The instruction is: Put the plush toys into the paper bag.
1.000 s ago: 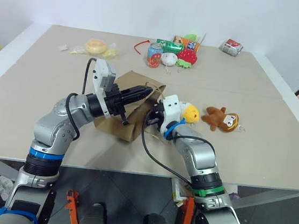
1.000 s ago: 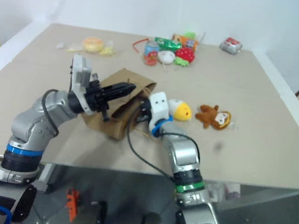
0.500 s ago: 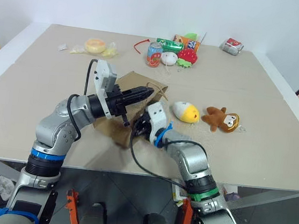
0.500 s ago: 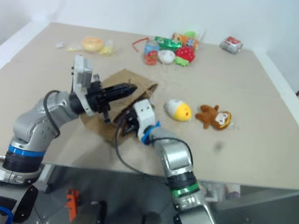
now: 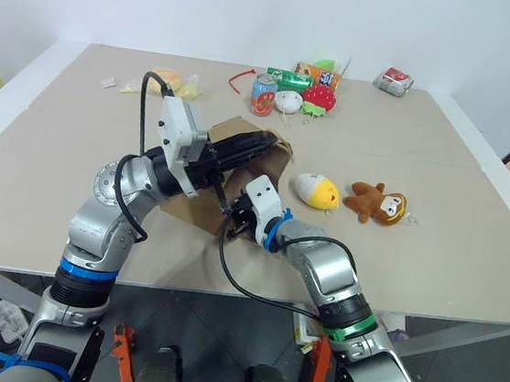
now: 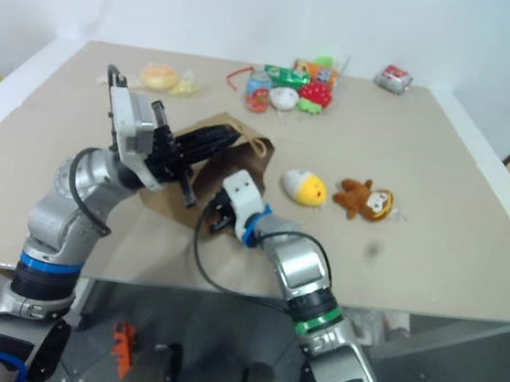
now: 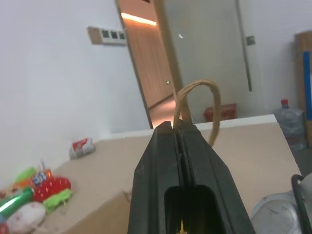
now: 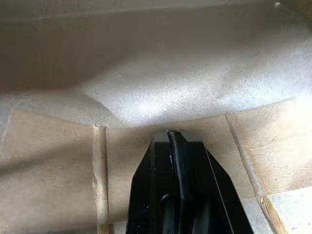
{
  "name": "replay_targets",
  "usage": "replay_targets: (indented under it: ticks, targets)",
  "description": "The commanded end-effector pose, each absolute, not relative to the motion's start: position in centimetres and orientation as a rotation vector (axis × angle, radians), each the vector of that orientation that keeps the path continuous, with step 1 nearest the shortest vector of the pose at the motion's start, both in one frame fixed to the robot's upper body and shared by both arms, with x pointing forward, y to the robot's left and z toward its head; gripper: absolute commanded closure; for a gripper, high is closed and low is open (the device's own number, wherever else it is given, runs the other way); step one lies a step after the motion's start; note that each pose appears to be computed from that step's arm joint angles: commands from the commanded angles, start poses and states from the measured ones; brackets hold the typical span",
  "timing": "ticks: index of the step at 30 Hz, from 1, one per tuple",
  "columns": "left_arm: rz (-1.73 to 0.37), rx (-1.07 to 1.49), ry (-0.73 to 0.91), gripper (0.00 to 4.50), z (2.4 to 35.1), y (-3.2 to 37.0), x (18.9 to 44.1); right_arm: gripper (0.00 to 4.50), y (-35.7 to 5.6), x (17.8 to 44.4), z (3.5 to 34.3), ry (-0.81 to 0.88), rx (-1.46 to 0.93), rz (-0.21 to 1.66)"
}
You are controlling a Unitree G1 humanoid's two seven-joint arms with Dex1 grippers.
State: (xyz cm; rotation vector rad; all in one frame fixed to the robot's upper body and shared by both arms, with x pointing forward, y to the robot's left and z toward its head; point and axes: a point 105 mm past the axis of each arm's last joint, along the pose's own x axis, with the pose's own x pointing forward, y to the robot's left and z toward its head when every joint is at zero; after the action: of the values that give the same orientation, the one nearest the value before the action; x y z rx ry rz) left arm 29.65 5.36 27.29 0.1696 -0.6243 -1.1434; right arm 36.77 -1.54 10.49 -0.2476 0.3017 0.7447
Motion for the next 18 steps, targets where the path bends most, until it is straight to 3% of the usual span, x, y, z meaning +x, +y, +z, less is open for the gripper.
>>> replay_targets:
  ticks: [1, 7, 13, 18]
  targets:
    - [-1.158, 0.223, -0.754, 4.50, 29.0, 4.8, 28.1, 4.46, -3.3, 36.9, 7.9, 0.408, -0.272, 0.675]
    - [-1.147, 0.200, -0.690, 4.50, 27.7, 5.2, 29.0, 4.46, -3.5, 37.2, 8.4, 0.388, -0.252, 0.660]
    - [-1.145, 0.244, -0.530, 4.50, 22.6, 6.4, 30.2, 4.46, -4.1, 37.9, 12.4, 0.258, -0.067, 0.678]
    - [-1.115, 0.222, -0.490, 4.50, 20.8, 7.2, 30.8, 4.46, -5.9, 37.3, 12.7, 0.263, -0.033, 0.695]
